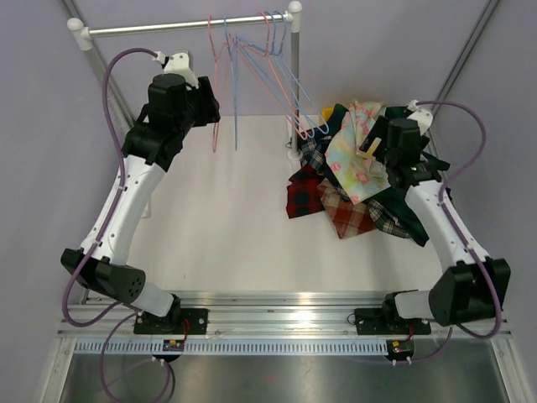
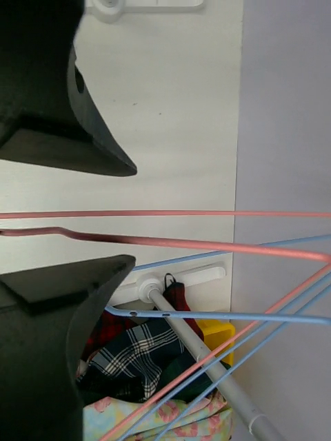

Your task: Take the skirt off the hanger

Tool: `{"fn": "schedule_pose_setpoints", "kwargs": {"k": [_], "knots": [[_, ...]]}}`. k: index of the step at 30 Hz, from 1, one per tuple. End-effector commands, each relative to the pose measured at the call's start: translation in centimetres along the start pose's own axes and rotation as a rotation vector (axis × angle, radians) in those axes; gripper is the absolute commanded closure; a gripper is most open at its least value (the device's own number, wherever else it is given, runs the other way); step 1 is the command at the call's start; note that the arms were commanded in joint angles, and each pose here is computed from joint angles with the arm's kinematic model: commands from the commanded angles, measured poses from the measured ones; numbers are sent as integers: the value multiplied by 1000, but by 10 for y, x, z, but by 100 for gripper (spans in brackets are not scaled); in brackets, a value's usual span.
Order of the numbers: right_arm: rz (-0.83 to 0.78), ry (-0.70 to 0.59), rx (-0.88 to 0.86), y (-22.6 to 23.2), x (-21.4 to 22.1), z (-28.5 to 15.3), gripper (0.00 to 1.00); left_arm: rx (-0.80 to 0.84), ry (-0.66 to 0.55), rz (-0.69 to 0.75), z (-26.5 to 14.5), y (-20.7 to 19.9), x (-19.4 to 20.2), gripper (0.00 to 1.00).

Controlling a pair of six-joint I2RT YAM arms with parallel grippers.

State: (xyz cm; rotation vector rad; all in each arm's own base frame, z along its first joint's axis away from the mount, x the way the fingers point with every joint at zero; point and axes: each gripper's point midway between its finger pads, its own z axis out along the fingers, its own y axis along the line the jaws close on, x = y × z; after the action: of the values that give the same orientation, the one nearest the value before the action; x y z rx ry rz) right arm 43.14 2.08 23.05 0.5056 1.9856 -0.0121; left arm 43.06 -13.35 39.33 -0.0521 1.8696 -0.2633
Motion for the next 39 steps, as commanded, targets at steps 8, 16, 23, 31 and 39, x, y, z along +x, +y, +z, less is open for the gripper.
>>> {"fn": "schedule_pose_setpoints", "kwargs": {"k": [8, 16, 23, 31, 39], "knots": [[117, -88, -457, 36, -26, -135, 0, -47, -162, -54, -106, 27, -30, 16], [175, -40, -777, 45, -2, -234, 0, 120, -129, -102, -182, 38, 78, 1], [324, -49, -787, 23, 26, -254, 1, 143, -115, -168, -207, 54, 145, 1], [235, -144, -681, -17, 42, -266, 0, 120, -116, -144, -214, 68, 175, 1], [206, -231, -678, -29, 37, -282, 1, 84, -109, -128, -208, 74, 178, 1]]}}
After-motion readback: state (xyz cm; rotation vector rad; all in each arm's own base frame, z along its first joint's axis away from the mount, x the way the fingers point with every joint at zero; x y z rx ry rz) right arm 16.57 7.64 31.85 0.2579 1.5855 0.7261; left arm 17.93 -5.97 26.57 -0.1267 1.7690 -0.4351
